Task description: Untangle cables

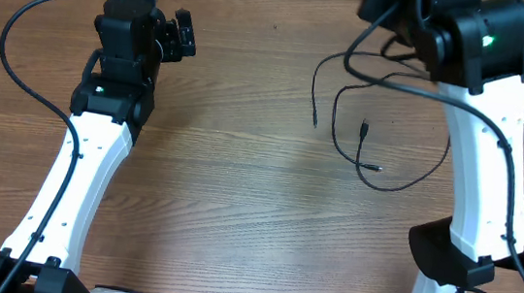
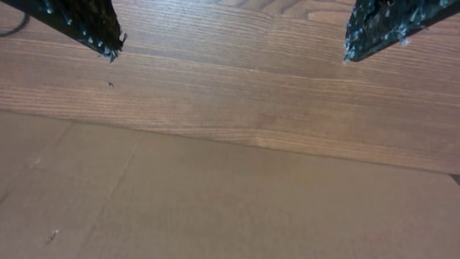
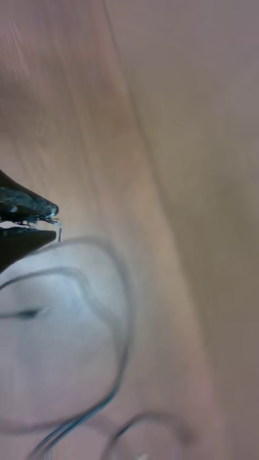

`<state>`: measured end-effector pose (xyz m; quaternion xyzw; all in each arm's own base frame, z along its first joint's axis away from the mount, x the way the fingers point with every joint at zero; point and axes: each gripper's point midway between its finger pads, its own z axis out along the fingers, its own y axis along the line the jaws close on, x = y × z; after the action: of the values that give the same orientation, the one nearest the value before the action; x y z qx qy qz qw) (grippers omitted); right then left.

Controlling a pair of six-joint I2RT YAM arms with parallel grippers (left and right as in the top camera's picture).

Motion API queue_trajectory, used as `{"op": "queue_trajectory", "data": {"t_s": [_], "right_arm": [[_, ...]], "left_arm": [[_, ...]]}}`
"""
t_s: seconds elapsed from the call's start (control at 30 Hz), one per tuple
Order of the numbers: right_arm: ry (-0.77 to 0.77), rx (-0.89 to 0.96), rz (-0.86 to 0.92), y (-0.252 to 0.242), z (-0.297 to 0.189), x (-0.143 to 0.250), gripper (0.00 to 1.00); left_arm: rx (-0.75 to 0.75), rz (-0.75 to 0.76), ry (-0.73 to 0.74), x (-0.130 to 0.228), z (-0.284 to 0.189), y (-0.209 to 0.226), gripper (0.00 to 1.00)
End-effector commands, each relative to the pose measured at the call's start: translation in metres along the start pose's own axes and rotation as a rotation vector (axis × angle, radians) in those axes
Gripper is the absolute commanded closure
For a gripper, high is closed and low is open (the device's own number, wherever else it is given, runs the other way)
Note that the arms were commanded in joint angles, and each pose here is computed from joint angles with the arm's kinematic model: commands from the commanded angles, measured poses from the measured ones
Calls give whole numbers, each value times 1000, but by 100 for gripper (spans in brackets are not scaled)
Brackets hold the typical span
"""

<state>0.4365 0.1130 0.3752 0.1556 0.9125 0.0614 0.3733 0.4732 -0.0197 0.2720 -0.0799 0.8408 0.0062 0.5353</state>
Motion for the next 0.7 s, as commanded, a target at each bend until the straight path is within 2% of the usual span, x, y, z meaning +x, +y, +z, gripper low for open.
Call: {"op": "queue_trajectory", "data": {"t_s": [0.0,0.07,0.17,0.3,0.4,0.53,0.67], "right_arm": [[48,128,133,-34,16,6,96],[100,188,172,-52,23,15,92],[203,139,166,-54,36,27,79],[311,164,185,-67,55,48,36],[381,213,173,-78,68,66,15],[492,277,140,-90,85,98,0],[600,320,55,-103,96,128,0]], "left_arm": [[22,-5,-4,-3,0,-3,0],[22,-4,-4,-3,0,-3,0],[22,-4,-3,-2,1,-3,0],[29,-1,15,3,4,-4,0],[34,2,34,8,6,-5,0],[34,3,41,10,7,-6,1],[34,2,38,10,7,-6,0]]}}
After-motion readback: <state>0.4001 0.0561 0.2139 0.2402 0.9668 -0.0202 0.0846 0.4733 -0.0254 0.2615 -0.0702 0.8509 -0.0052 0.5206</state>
